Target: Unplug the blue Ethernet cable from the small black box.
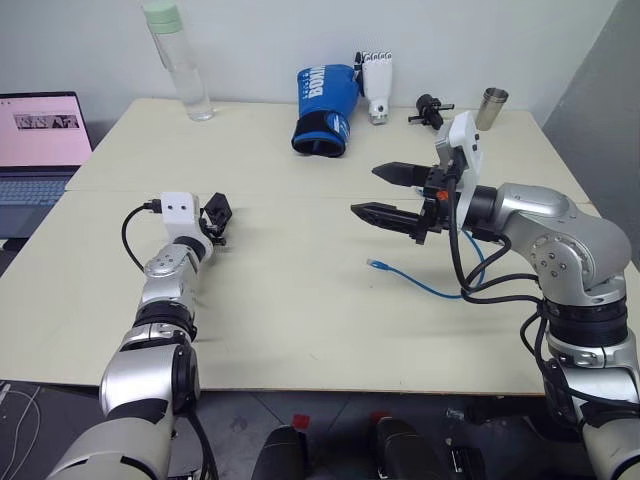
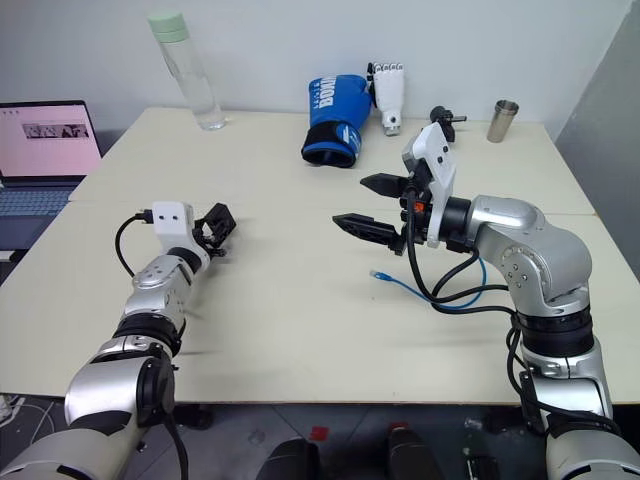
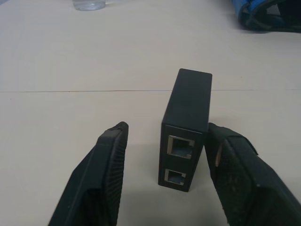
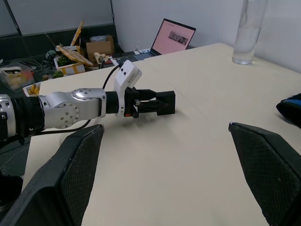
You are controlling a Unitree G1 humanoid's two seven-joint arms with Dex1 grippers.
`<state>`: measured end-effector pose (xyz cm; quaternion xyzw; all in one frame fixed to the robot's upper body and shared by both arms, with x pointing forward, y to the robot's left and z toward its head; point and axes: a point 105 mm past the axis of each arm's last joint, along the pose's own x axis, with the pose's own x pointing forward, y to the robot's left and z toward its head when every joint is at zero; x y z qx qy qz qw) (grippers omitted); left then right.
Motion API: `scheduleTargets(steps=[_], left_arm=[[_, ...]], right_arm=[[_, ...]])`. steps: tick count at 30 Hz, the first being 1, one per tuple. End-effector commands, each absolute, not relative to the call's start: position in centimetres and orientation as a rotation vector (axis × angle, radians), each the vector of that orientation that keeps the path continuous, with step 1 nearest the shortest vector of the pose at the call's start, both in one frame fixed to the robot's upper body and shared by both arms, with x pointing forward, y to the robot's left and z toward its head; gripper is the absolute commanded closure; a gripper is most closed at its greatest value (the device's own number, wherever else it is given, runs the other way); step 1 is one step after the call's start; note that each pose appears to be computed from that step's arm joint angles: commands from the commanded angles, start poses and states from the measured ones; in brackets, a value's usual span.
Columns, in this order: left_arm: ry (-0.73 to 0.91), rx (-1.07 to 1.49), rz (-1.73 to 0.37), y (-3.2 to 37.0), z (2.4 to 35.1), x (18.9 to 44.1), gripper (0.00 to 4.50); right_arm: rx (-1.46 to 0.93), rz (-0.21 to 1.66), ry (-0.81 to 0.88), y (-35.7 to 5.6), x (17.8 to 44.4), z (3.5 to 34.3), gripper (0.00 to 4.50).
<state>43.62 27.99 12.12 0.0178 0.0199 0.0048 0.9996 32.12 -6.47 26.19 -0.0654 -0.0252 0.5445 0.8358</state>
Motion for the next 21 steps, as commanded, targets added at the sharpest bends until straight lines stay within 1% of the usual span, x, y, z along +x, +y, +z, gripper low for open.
scheduleTargets(steps=[1, 3, 5, 6, 9, 11, 15, 17, 19, 21], left_arm=[[-0.034, 0.069, 0.007, 28.6, 14.6, 43.7, 0.91], [-0.043, 0.111, -0.027, 28.6, 15.9, 43.6, 0.54], [-0.043, 0.191, -0.078, 28.7, 17.8, 43.0, 0.14], [-0.038, 0.226, -0.109, 28.8, 18.9, 42.5, 0.03], [0.023, 0.304, -0.239, 28.8, 21.0, 40.6, 0.03], [0.092, 0.354, -0.357, 28.3, 21.7, 38.9, 0.03], [0.169, 0.420, -0.540, 27.6, 22.7, 35.6, 0.03], [0.215, 0.420, -0.601, 27.6, 22.5, 34.4, 0.03], [0.280, 0.433, -0.653, 28.3, 21.6, 32.9, 0.03], [0.305, 0.426, -0.667, 29.0, 21.2, 32.1, 0.03]], right_arm=[[-0.155, 1.160, -0.121, -6.4, 31.5, 27.6, 0.00], [-0.155, 1.158, -0.117, -6.5, 31.4, 27.5, 0.00], [-0.151, 1.146, -0.103, -7.1, 31.3, 27.4, 0.00], [-0.150, 1.140, -0.092, -7.5, 31.2, 27.3, 0.00], [-0.163, 1.115, -0.052, -8.9, 31.2, 26.8, 0.00], [-0.183, 1.098, -0.007, -9.8, 31.2, 26.2, 0.00], [-0.178, 1.044, 0.077, -11.8, 31.2, 24.8, 0.00], [-0.177, 1.016, 0.110, -12.9, 31.2, 24.3, 0.00], [-0.157, 0.990, 0.147, -14.1, 30.8, 23.7, 0.00], [-0.134, 0.972, 0.172, -14.9, 30.5, 23.2, 0.00]])
